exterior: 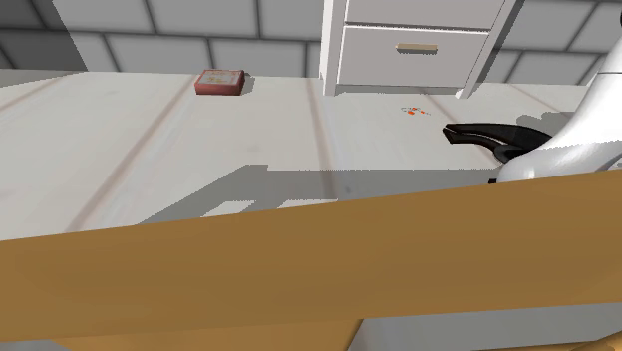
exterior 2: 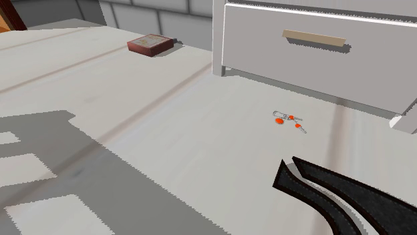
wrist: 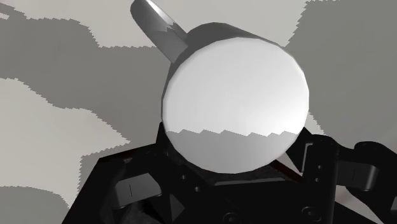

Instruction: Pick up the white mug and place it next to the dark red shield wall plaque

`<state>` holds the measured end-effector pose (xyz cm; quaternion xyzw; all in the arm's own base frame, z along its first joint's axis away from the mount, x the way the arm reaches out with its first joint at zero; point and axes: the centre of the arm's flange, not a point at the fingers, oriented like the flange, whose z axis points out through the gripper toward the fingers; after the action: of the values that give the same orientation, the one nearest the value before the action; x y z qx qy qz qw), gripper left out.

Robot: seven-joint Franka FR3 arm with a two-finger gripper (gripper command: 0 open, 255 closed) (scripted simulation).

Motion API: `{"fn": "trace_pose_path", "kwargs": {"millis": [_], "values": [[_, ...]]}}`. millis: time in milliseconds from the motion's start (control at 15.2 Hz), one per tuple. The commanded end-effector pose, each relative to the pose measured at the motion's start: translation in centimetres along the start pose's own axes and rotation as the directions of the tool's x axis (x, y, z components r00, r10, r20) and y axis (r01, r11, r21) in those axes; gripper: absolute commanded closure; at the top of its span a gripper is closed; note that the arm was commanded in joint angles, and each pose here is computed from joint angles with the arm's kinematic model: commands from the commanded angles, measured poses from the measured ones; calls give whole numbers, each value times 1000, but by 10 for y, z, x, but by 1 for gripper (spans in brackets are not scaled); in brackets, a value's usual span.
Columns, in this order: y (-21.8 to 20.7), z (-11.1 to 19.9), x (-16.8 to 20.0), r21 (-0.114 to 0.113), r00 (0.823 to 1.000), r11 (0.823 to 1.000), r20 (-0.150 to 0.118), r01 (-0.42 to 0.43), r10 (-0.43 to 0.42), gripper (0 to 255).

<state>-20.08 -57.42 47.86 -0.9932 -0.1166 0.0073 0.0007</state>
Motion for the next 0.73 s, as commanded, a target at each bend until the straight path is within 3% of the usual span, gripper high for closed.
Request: {"fn": "trace_pose_path", "kwargs": {"millis": [0, 660], "values": [[0, 10, -1, 0, 1000, 1000, 0, 0, 0, 255], [1, 63, 0, 0, 1000, 1000, 0, 0, 0, 255]]}}
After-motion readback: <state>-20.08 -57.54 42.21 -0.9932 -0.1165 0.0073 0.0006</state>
